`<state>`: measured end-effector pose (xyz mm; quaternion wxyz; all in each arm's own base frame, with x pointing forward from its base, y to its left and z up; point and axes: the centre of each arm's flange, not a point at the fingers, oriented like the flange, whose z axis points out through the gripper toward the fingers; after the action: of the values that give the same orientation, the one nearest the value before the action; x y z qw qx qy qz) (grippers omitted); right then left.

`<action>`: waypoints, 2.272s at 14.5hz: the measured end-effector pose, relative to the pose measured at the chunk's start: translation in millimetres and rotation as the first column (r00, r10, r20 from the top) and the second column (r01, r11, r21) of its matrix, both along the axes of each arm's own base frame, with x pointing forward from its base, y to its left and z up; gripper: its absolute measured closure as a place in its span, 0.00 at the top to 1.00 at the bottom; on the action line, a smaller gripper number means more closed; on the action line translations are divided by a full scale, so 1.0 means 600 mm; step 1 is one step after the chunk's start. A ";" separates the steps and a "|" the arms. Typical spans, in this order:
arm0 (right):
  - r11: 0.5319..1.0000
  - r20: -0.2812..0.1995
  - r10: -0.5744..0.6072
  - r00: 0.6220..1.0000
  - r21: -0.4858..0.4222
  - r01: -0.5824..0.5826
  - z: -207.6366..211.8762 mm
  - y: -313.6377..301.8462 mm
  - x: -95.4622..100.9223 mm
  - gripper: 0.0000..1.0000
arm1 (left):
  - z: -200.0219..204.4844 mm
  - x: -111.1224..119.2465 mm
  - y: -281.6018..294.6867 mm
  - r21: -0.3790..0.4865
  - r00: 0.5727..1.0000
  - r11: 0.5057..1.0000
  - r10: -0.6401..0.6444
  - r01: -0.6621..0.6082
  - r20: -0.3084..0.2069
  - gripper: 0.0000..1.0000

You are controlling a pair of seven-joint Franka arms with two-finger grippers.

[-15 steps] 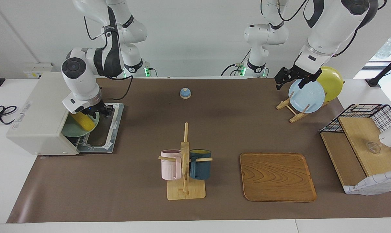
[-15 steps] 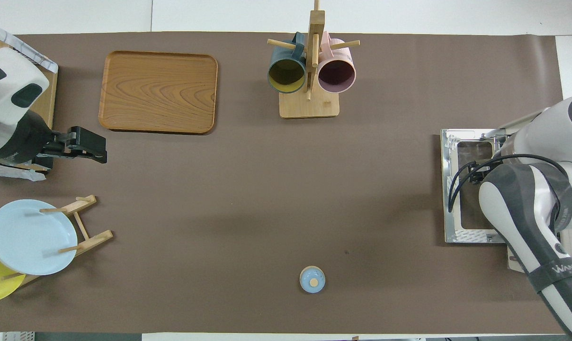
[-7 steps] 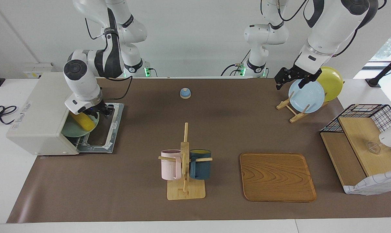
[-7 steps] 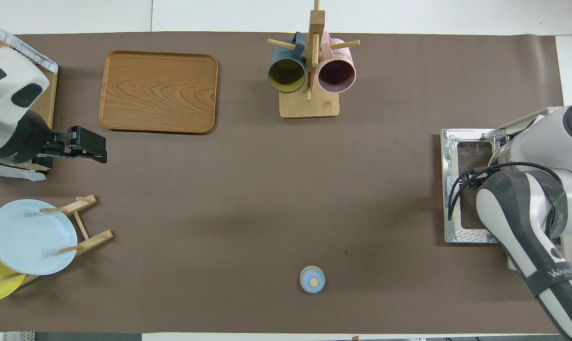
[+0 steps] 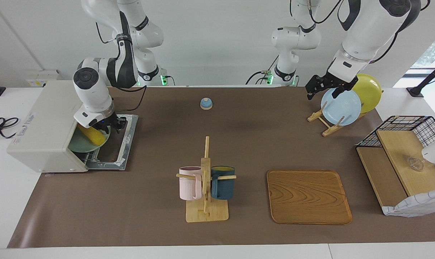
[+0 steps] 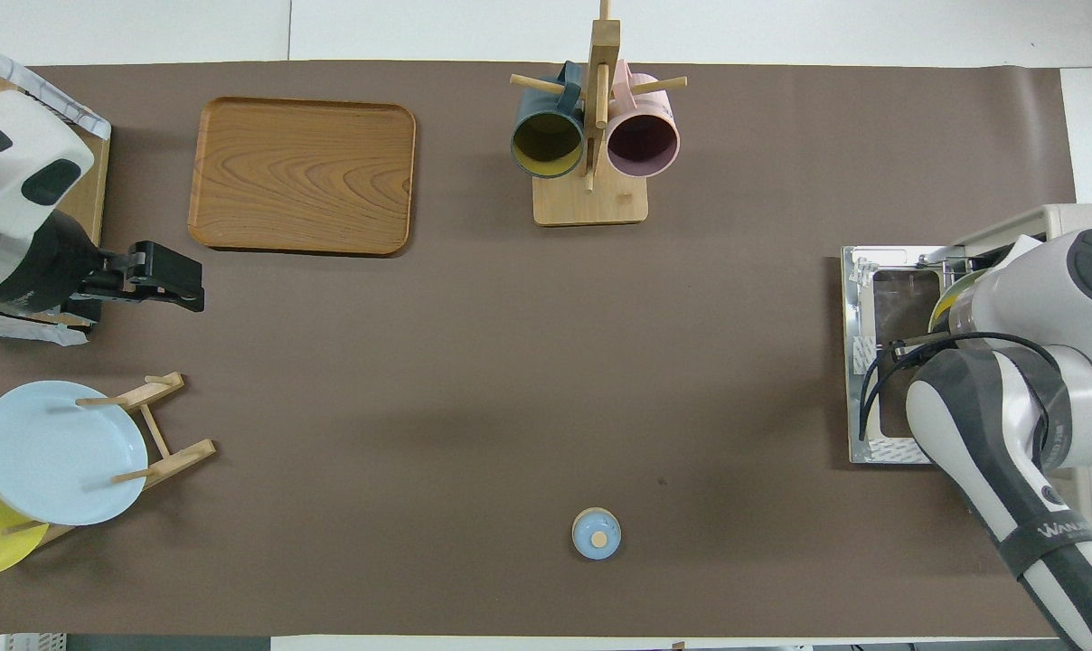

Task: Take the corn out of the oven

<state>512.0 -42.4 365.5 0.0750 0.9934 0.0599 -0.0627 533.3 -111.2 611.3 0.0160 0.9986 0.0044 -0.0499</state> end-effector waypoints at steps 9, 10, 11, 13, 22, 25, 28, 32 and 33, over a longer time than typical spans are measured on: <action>0.997 0.012 0.070 0.997 -0.045 -0.070 0.017 0.018 -0.002 0.02 | 0.000 0.000 0.000 0.000 1.000 1.000 0.000 0.000 0.000 1.00; 0.994 0.010 0.094 0.996 -0.048 -0.094 0.020 0.037 -0.001 0.02 | 0.000 0.000 0.000 0.000 1.000 1.000 0.000 0.000 0.000 1.00; 0.992 0.004 0.119 0.993 -0.050 -0.119 0.026 0.061 0.002 0.02 | 0.000 0.000 0.000 0.000 1.000 1.000 0.000 0.000 0.000 1.00; 0.987 -0.001 0.148 0.989 -0.061 -0.148 0.049 0.124 0.009 0.02 | 0.000 0.000 0.000 0.000 1.000 1.000 0.000 0.000 0.000 1.00; 0.987 0.039 0.083 0.996 -0.144 -0.076 0.114 0.495 0.020 0.02 | 0.000 0.000 0.000 0.000 1.000 1.000 0.000 0.000 0.000 1.00; 0.990 0.060 -0.013 0.998 -0.142 0.021 0.059 0.631 0.004 0.02 | 0.000 0.000 0.000 0.000 1.000 1.000 0.000 0.000 0.000 1.00; 0.987 0.055 -0.093 0.994 -0.124 0.100 -0.009 0.737 -0.013 0.02 | 0.000 0.000 0.000 0.000 1.000 1.000 0.000 0.000 0.000 1.00; 0.991 0.054 -0.129 0.990 -0.026 0.131 -0.029 0.793 -0.020 0.02 | 0.000 0.000 0.000 0.000 1.000 1.000 0.000 0.000 0.000 1.00; 0.989 0.046 -0.149 0.988 0.001 0.149 -0.026 0.802 -0.023 0.02 | 0.000 0.000 0.000 0.000 1.000 1.000 0.000 0.000 -0.001 1.00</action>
<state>498.1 438.7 350.0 0.0726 0.9962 -0.0165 -0.0455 533.2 -111.2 611.3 0.0160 0.9986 0.0044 -0.0502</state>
